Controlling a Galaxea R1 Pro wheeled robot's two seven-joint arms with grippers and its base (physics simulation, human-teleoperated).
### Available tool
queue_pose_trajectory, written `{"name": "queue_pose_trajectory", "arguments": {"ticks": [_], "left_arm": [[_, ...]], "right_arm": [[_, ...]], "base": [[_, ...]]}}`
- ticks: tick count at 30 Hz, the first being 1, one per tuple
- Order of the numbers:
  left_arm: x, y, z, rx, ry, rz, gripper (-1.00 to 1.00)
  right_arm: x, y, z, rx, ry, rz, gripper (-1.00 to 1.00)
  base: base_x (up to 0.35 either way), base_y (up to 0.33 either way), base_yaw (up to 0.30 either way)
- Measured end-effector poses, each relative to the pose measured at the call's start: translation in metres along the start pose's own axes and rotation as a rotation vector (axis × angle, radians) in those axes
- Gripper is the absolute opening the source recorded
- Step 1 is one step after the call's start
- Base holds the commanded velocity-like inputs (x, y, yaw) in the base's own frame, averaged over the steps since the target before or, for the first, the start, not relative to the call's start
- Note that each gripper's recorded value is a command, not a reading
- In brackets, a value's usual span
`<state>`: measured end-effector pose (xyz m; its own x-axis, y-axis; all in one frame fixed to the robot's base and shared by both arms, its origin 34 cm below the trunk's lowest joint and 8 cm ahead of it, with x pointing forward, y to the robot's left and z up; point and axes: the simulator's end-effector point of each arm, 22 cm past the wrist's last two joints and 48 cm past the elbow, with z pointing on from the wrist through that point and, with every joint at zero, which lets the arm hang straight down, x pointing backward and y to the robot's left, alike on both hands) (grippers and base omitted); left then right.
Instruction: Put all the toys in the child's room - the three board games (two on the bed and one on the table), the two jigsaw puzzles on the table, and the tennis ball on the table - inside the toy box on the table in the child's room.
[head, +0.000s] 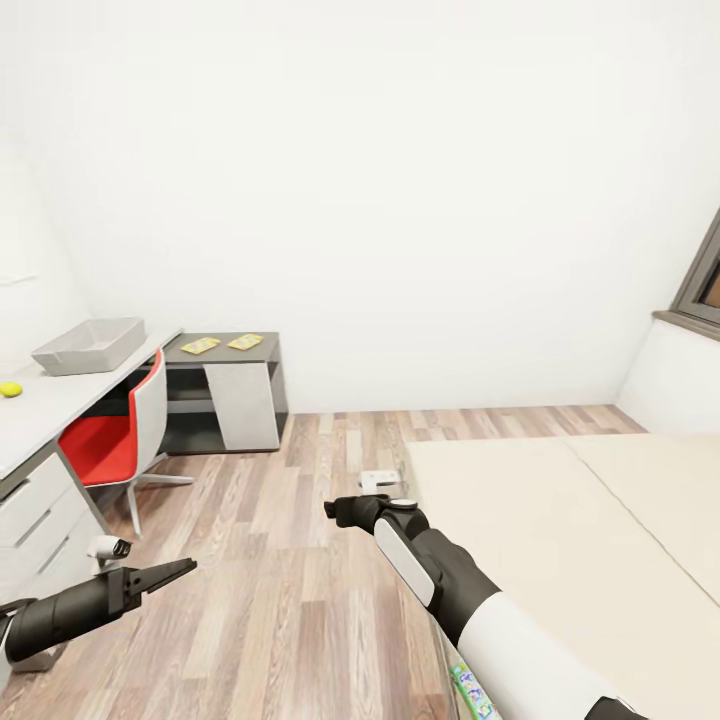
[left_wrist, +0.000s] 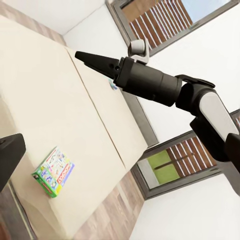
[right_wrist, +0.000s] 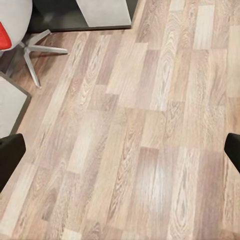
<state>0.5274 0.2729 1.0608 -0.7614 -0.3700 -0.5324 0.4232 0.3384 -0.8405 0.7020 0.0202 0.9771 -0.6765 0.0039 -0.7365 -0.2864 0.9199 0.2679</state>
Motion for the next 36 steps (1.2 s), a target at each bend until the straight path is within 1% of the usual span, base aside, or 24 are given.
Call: {"name": "queue_pose_trajectory", "arguments": {"ticks": [9,12,22,36], "left_arm": [[-0.0034,0.0008,-0.0038,-0.005,-0.015,0.001,1.0],[-0.0035,0.0008,-0.0039,-0.006,-0.015,0.002,1.0],[-0.0045,-0.0018,-0.0041,-0.002,-0.018,0.007,1.0],[-0.0061,-0.0055,-0.0047,0.002,-0.021,0.015,1.0]], "right_arm": [[0.0003,0.0005,0.0,-0.001,0.001,-0.001,1.0],[0.0003,0.0006,-0.0002,-0.001,0.001,0.0,1.0],[-0.0023,0.0014,-0.0024,-0.001,-0.004,-0.001,1.0],[-0.0065,0.0027,-0.0058,-0.001,-0.013,-0.005,1.0]], "base": [[0.0,0.134,-0.005],[0.0,0.188,-0.125],[0.041,0.248,-0.231],[0.149,0.268,-0.256]]}}
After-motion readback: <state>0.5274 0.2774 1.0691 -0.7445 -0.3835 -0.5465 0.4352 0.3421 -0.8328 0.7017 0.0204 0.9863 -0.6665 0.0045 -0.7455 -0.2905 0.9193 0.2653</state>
